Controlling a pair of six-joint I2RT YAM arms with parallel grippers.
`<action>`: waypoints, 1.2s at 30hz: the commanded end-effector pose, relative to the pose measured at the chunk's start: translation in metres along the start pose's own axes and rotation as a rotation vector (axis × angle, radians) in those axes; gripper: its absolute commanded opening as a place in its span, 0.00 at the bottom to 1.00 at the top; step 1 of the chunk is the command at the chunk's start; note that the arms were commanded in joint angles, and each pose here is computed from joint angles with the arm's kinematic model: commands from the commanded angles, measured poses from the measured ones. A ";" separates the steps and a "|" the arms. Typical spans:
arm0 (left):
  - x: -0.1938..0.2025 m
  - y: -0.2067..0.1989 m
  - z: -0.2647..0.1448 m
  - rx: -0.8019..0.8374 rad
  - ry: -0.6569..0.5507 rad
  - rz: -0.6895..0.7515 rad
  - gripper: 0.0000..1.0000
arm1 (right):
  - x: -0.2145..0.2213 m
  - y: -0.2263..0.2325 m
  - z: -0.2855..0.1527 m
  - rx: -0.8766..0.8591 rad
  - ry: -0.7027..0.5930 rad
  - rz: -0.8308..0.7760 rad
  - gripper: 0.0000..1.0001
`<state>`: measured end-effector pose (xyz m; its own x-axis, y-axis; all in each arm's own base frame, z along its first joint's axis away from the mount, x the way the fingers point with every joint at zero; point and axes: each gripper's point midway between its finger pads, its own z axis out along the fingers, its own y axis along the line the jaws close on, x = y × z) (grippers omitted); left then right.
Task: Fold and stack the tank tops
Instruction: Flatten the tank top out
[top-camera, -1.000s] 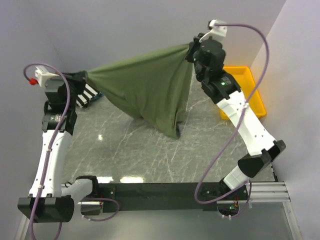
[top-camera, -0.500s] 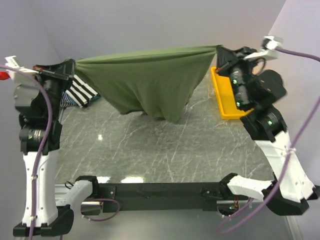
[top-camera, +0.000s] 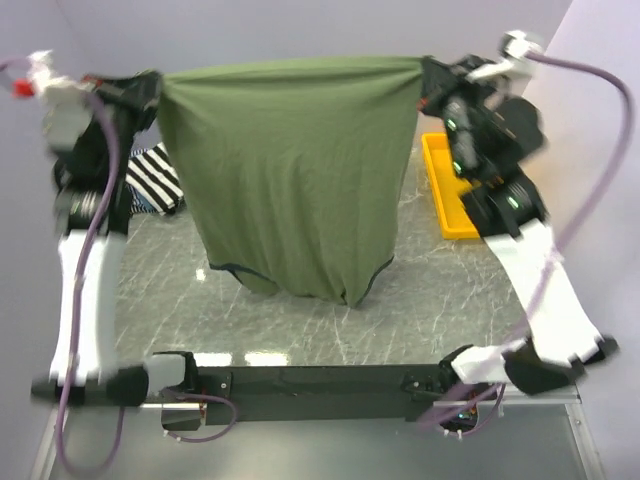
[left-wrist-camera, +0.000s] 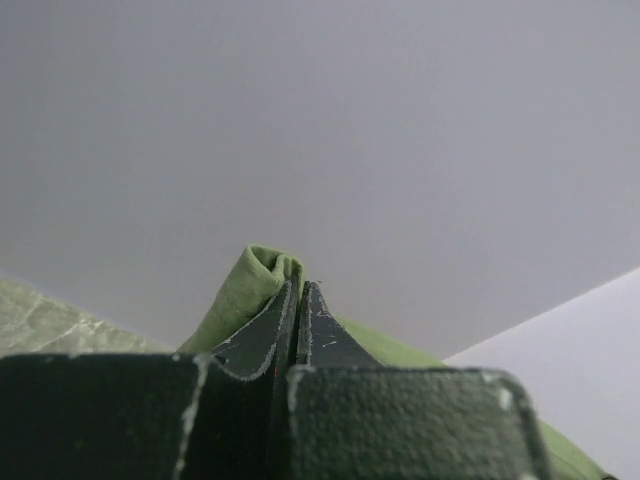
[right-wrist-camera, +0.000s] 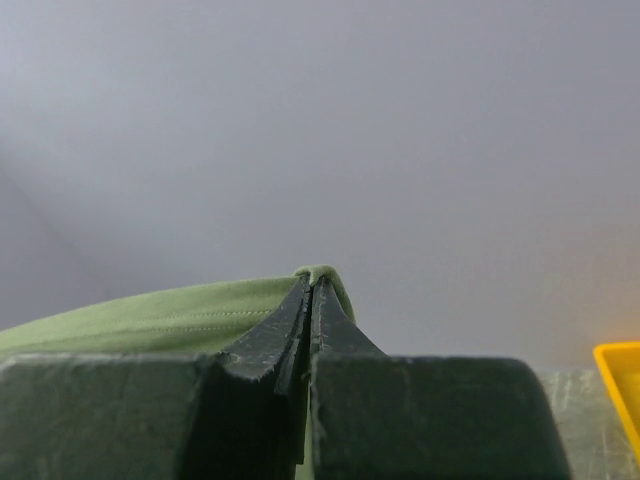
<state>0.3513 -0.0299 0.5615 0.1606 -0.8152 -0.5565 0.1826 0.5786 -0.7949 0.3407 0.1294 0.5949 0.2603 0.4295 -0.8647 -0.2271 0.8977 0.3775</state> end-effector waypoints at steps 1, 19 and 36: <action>0.013 0.011 0.058 0.029 0.030 0.064 0.01 | 0.019 -0.010 0.050 0.026 -0.028 -0.045 0.00; -0.022 -0.064 0.152 0.544 0.051 0.084 0.01 | -0.062 -0.014 0.124 0.003 -0.374 -0.029 0.00; -0.066 -0.098 0.077 0.548 0.003 0.120 0.01 | -0.108 -0.021 0.029 -0.013 -0.442 0.000 0.00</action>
<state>0.4368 -0.0425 0.6545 0.0617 -0.7670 -0.6387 0.6337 0.5245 -0.5686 0.4027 0.1059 0.6344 0.4763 0.4263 -0.7691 -0.2482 0.9042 0.3475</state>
